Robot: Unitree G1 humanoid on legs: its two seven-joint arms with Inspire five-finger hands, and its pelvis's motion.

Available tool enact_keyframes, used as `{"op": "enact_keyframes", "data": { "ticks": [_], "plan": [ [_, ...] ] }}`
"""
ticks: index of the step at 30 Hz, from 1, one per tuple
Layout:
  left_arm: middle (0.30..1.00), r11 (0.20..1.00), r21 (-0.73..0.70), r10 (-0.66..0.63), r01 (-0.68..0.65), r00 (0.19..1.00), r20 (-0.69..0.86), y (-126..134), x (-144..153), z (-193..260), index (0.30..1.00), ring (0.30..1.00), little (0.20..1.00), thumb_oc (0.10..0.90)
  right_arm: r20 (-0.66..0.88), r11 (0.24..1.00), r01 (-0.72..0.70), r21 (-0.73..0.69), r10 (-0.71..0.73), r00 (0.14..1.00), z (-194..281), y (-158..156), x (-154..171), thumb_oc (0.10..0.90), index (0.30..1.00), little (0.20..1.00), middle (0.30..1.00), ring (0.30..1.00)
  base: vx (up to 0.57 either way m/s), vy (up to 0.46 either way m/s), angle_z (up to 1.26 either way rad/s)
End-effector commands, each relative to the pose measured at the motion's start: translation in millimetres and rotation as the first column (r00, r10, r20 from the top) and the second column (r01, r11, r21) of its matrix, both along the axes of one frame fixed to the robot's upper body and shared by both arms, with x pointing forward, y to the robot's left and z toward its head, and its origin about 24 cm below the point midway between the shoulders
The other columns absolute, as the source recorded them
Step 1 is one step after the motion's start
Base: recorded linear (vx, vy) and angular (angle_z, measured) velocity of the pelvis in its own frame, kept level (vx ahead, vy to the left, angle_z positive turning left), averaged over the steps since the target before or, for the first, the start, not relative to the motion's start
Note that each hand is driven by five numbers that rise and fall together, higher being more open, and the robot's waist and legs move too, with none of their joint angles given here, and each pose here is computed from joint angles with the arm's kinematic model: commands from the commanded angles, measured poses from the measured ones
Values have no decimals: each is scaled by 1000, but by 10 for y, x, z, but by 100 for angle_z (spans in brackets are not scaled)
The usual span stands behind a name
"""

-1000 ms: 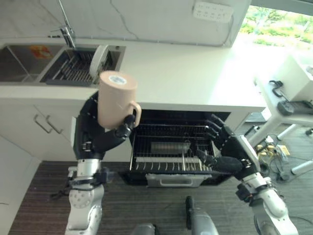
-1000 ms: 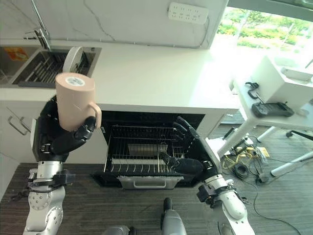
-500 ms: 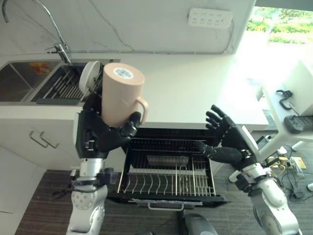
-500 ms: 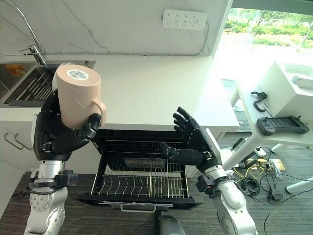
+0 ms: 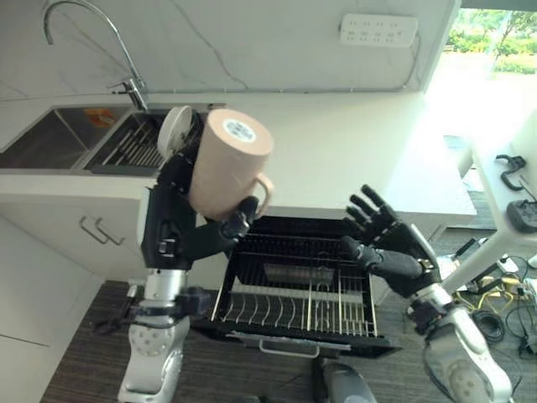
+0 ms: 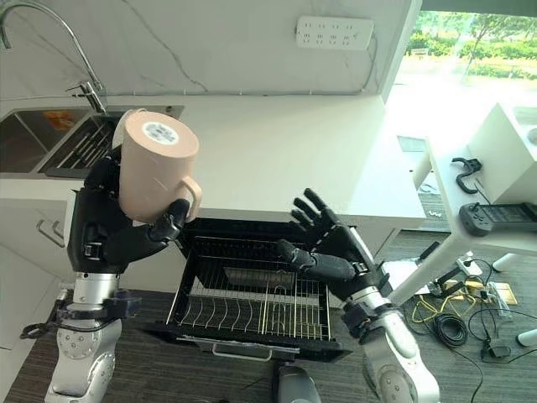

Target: Place the dishes in the dishwasher.

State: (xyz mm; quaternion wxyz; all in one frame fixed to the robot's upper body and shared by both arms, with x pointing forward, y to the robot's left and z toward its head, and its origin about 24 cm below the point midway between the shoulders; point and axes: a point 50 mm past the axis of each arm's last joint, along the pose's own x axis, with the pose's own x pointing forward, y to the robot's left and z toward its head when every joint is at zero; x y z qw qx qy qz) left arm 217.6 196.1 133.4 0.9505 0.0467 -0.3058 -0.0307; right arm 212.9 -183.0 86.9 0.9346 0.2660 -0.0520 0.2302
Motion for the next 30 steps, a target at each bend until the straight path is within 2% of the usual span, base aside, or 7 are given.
{"op": "enact_keyframes", "data": {
  "ticks": [1,3,4,7,17,24,30],
  "plan": [
    [300,996,82,-54,35,969,243,-47,-54,371,300,300,300,400,279,990,-109,93,79,957,503,74,32,800,900,900,900,900,0,0,0],
    [300,996,82,-54,35,969,243,-47,-54,371,300,300,300,400,279,990,-109,93,79,957,503,74,32,800,900,900,900,900,18,60,-3],
    [300,988,148,-84,51,972,221,-133,32,326,300,300,300,400,260,922,-268,280,196,945,506,230,62,800,900,900,900,900,10,146,0],
    [300,974,217,-114,68,972,205,-259,97,283,300,300,300,400,272,867,-334,370,243,931,559,343,103,800,900,900,900,900,-18,85,3],
    [300,941,321,-176,105,964,201,-470,145,214,300,300,300,400,288,839,-361,408,257,923,606,479,150,800,900,900,900,900,-9,14,-8],
    [300,925,364,-199,113,958,208,-558,141,213,300,300,300,400,289,920,-255,298,167,942,624,437,187,800,900,900,900,900,0,0,-1],
    [300,905,418,-187,82,958,215,-622,162,188,300,300,300,400,297,937,-247,248,170,940,658,452,194,800,900,900,900,900,-3,-14,-6]
  ]
}}
